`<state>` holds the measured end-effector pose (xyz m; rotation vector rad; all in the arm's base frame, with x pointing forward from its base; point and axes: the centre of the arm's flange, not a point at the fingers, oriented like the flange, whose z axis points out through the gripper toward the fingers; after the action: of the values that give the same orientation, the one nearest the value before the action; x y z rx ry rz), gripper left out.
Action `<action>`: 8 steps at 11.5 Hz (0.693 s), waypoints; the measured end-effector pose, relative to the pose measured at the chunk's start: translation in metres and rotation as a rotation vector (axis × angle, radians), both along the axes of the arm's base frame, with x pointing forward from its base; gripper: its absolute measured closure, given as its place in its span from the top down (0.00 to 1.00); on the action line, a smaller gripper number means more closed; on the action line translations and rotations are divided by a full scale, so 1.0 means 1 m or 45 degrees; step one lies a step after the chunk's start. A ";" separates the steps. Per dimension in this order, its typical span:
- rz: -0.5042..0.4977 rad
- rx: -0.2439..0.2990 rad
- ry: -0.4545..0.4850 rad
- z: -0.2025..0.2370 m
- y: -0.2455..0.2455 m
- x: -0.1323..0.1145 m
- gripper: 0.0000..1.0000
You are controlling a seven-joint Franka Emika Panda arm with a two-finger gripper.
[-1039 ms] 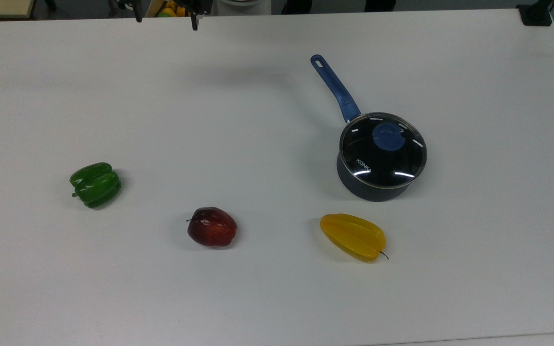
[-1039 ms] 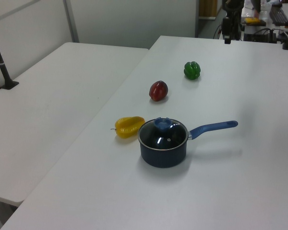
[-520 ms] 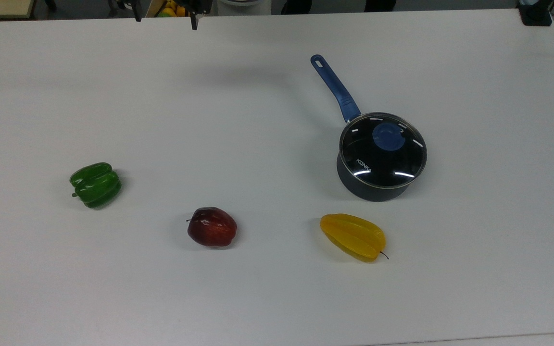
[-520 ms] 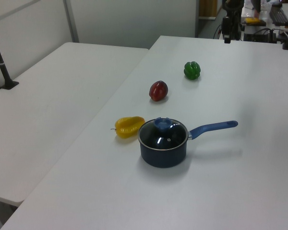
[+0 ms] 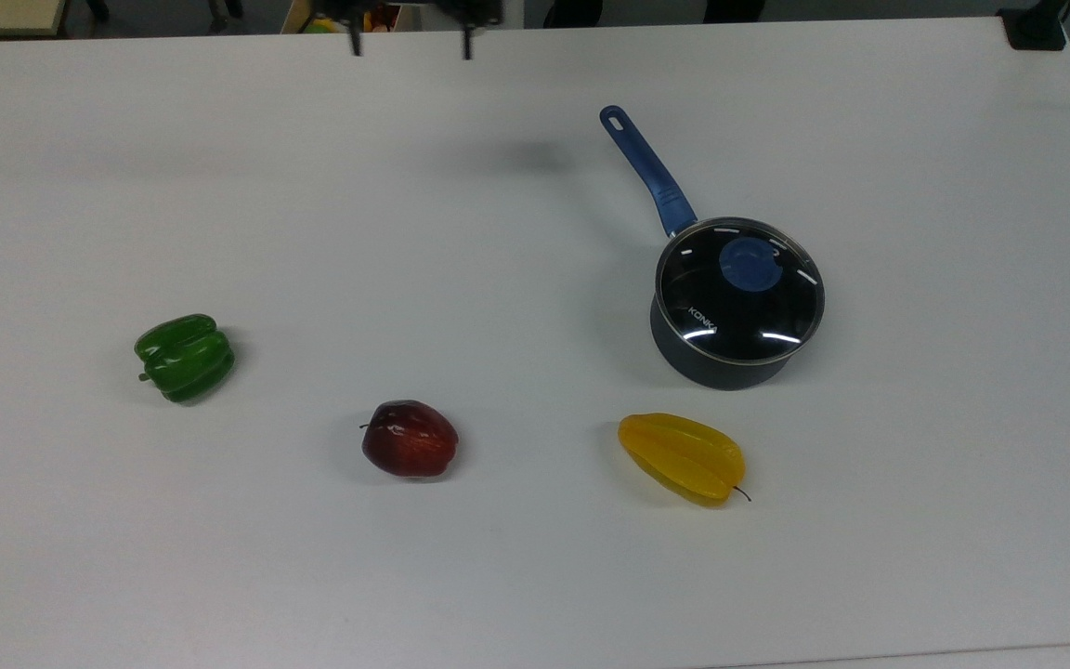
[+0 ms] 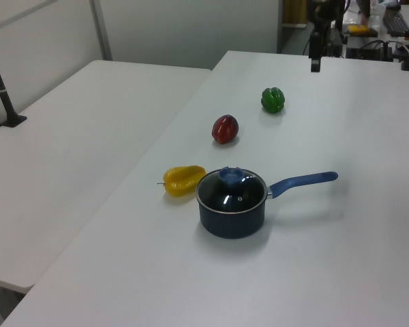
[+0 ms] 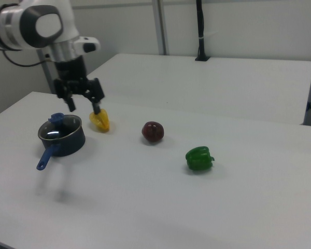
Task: Open lid
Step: 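Move the open gripper toward the saucepan lid, then lower the open gripper over the blue knob of the glass lid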
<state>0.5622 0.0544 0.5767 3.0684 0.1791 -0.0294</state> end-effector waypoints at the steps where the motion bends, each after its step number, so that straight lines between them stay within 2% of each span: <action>1: 0.061 0.026 0.001 0.000 0.030 -0.003 1.00; 4: 0.224 0.102 -0.068 -0.001 0.109 -0.013 1.00; 8: 0.345 0.181 -0.304 -0.050 0.186 -0.013 1.00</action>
<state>0.5495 0.2399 0.5270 3.1200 0.6018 0.3763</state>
